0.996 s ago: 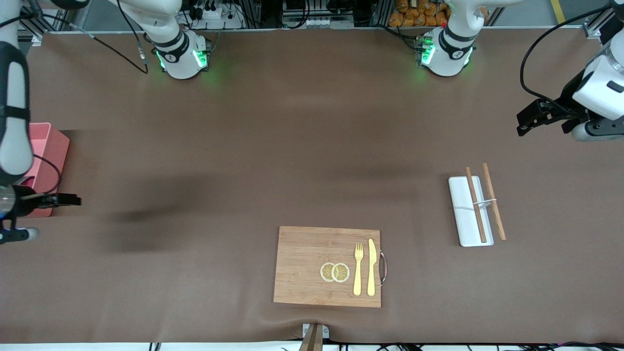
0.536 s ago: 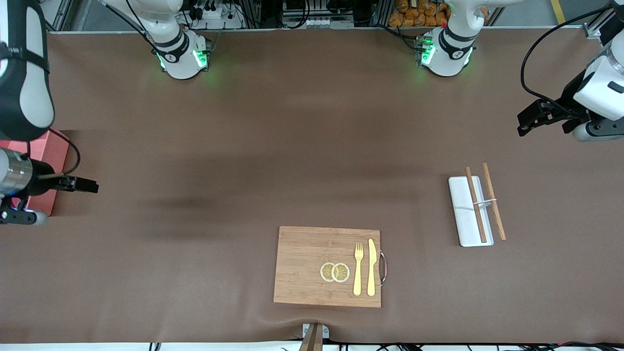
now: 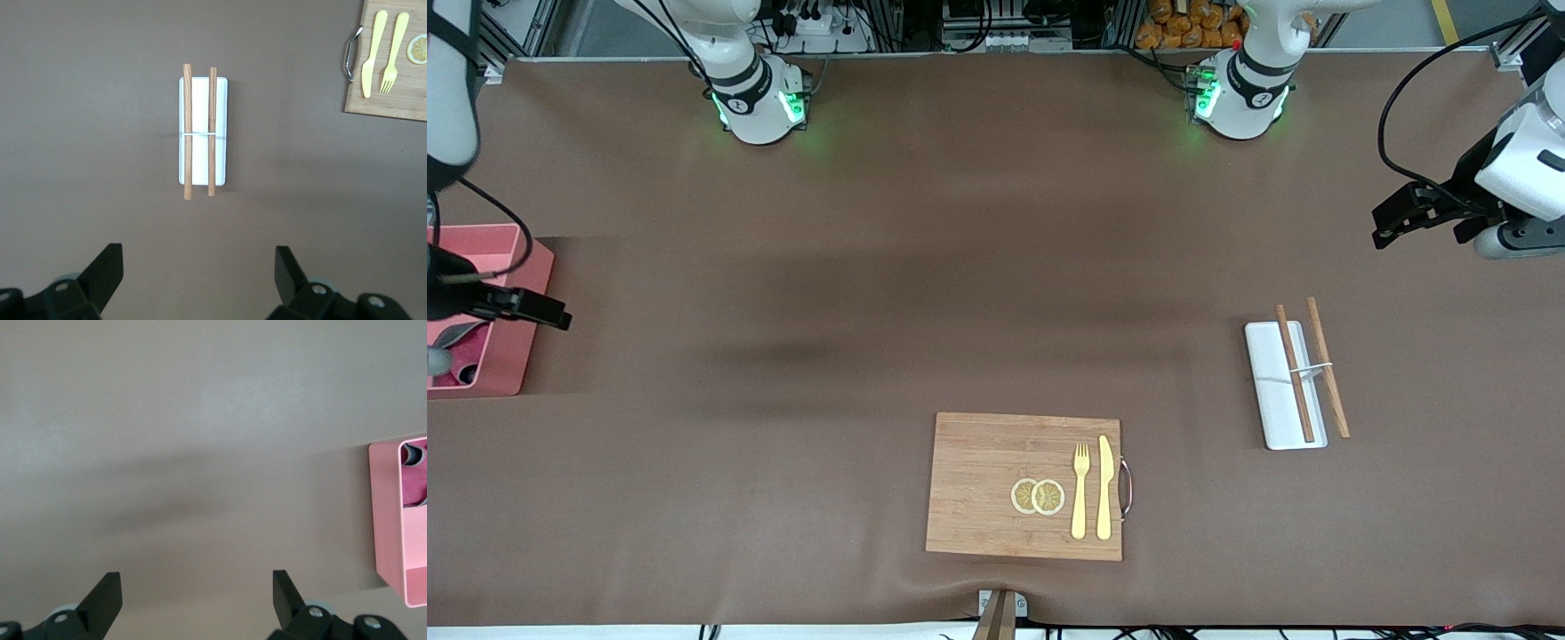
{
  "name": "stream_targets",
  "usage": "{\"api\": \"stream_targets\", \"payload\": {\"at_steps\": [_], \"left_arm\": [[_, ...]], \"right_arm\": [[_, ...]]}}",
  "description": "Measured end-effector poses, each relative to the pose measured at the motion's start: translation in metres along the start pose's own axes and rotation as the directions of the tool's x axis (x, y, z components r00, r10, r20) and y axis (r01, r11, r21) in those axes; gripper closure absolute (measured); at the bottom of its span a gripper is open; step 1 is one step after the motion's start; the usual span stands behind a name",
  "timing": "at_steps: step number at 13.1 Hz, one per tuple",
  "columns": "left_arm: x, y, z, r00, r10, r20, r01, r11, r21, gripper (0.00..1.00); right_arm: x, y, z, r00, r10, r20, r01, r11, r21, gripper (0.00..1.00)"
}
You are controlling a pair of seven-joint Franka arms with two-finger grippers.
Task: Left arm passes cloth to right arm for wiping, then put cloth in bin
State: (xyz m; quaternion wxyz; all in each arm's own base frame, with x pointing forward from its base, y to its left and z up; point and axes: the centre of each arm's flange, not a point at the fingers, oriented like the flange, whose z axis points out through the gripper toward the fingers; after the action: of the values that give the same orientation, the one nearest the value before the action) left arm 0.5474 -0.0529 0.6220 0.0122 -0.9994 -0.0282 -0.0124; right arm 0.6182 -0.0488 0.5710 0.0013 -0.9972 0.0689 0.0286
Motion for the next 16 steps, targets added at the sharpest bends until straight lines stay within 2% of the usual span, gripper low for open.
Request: {"api": "stream_targets", "payload": {"at_steps": [3, 11, 16], "left_arm": [[0.0, 0.0, 0.0, 1.0, 0.0, 0.001, 0.0, 1.0, 0.0, 0.0], [0.0, -0.001, 0.003, 1.0, -0.002, 0.007, 0.002, 1.0, 0.001, 0.0], [0.0, -0.001, 0.003, 1.0, -0.001, 0.007, 0.001, 1.0, 0.001, 0.0]], "right_arm": [[-0.014, 0.008, -0.027, 0.999, -0.031, -0.038, 0.031, 1.0, 0.006, 0.0], [-0.025, 0.025, -0.048, 0.993, -0.096, -0.073, 0.097, 0.995, 0.008, 0.0], [-0.037, 0.024, -0.056, 0.993, -0.097, -0.063, 0.098, 0.995, 0.011, 0.0]]}}
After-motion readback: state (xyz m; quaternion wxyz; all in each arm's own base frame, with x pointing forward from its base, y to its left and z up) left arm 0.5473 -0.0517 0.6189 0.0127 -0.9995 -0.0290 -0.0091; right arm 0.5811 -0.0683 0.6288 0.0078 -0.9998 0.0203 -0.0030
